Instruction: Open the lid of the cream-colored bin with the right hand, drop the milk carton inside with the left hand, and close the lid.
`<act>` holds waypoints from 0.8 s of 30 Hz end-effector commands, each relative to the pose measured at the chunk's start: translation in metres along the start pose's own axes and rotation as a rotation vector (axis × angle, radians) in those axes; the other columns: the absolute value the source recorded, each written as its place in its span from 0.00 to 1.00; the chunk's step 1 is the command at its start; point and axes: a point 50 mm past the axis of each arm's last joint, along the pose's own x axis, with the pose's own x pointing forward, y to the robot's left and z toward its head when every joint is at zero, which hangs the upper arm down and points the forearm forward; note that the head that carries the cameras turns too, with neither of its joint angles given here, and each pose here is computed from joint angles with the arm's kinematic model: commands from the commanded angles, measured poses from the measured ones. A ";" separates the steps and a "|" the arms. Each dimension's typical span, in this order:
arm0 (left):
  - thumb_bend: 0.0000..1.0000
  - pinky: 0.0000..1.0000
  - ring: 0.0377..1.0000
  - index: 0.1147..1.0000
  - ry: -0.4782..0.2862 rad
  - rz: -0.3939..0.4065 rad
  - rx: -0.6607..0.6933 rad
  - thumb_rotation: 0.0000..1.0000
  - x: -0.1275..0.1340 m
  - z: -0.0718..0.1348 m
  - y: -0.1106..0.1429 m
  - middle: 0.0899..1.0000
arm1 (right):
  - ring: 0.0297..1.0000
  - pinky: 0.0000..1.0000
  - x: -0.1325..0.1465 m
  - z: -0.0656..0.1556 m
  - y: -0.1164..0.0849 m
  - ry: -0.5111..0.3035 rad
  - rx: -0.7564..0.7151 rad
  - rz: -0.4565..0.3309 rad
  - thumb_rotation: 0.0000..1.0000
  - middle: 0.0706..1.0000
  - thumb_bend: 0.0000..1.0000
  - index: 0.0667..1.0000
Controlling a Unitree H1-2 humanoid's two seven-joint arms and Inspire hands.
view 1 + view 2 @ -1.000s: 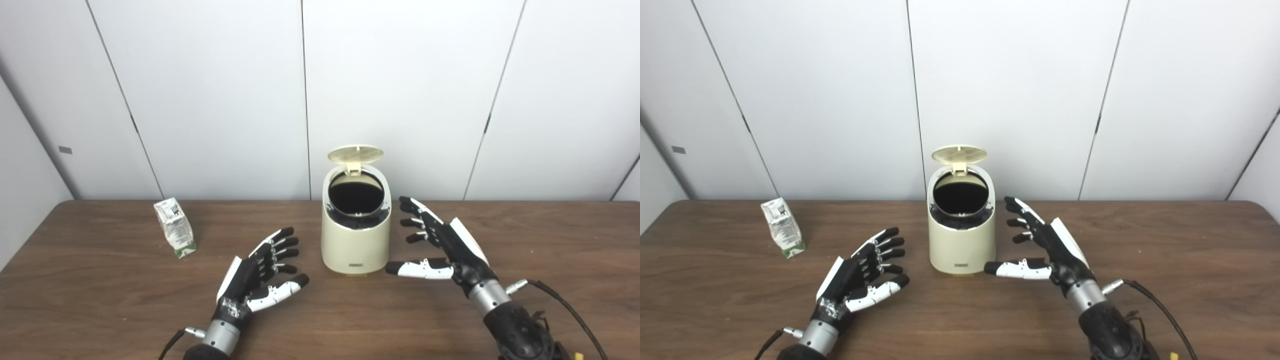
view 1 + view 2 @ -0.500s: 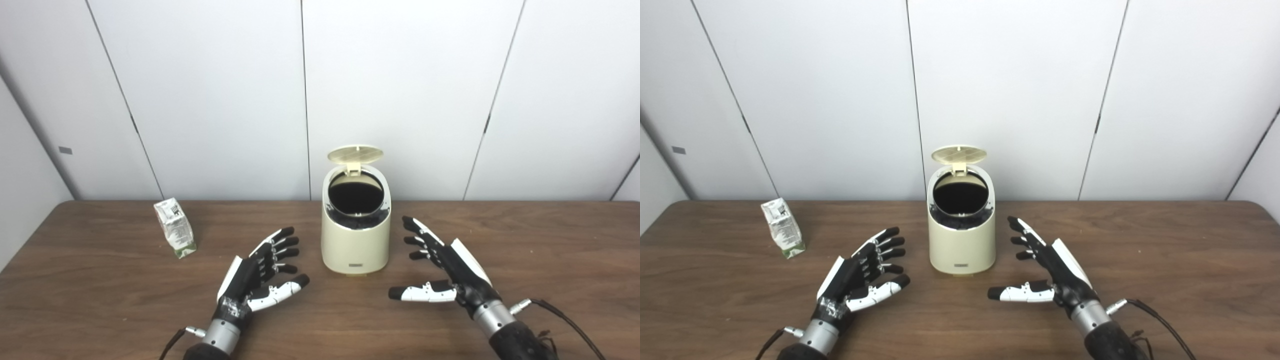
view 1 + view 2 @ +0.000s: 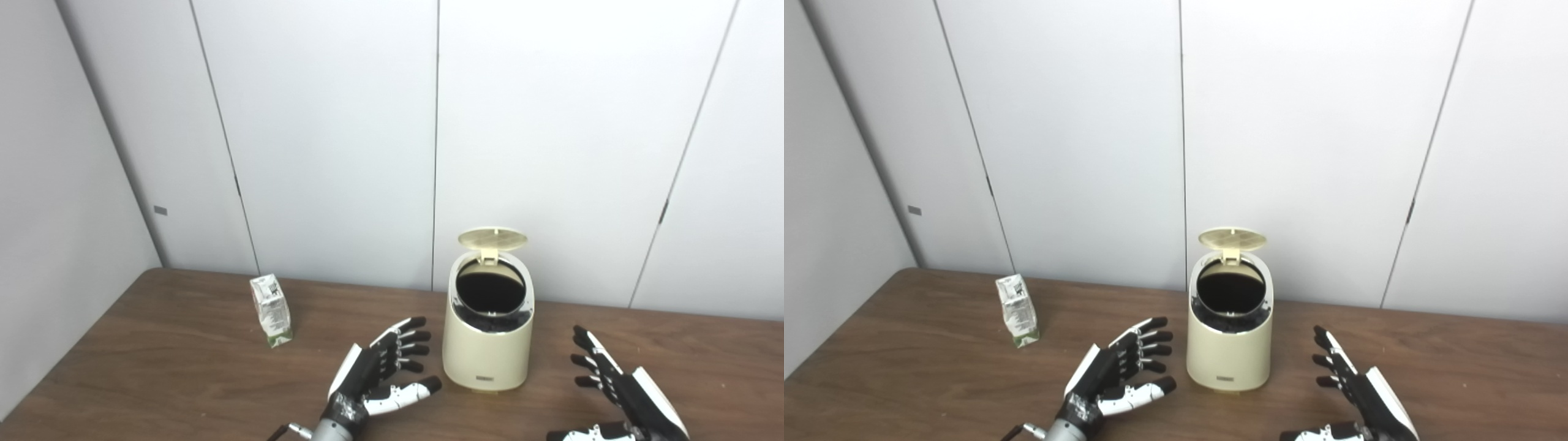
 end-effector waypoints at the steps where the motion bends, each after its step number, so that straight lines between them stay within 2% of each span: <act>1: 0.78 0.68 0.76 0.88 -0.025 0.017 0.009 0.25 0.000 -0.003 -0.003 0.80 | 0.91 0.78 0.005 0.015 -0.011 -0.057 0.017 -0.023 0.01 0.99 0.74 1.00; 9: 0.74 0.64 0.71 0.84 -0.123 0.092 0.062 0.22 -0.002 0.026 0.023 0.76 | 0.89 0.73 0.004 0.015 -0.016 -0.062 0.017 -0.033 0.00 0.98 0.75 1.00; 14: 0.71 0.61 0.67 0.79 -0.166 0.128 0.157 0.18 -0.008 0.049 0.051 0.72 | 0.85 0.67 0.007 0.010 -0.017 -0.097 -0.031 -0.041 0.08 0.95 0.79 0.98; 19: 0.68 0.56 0.64 0.74 -0.197 0.163 0.237 0.11 -0.012 0.074 0.085 0.67 | 0.84 0.71 0.009 0.007 -0.017 -0.119 -0.046 -0.041 0.16 0.93 0.79 0.97; 24: 0.68 0.54 0.61 0.68 -0.267 0.219 0.339 0.08 -0.012 0.097 0.121 0.64 | 0.85 0.72 0.012 0.008 -0.016 -0.117 -0.036 -0.041 0.16 0.93 0.80 0.97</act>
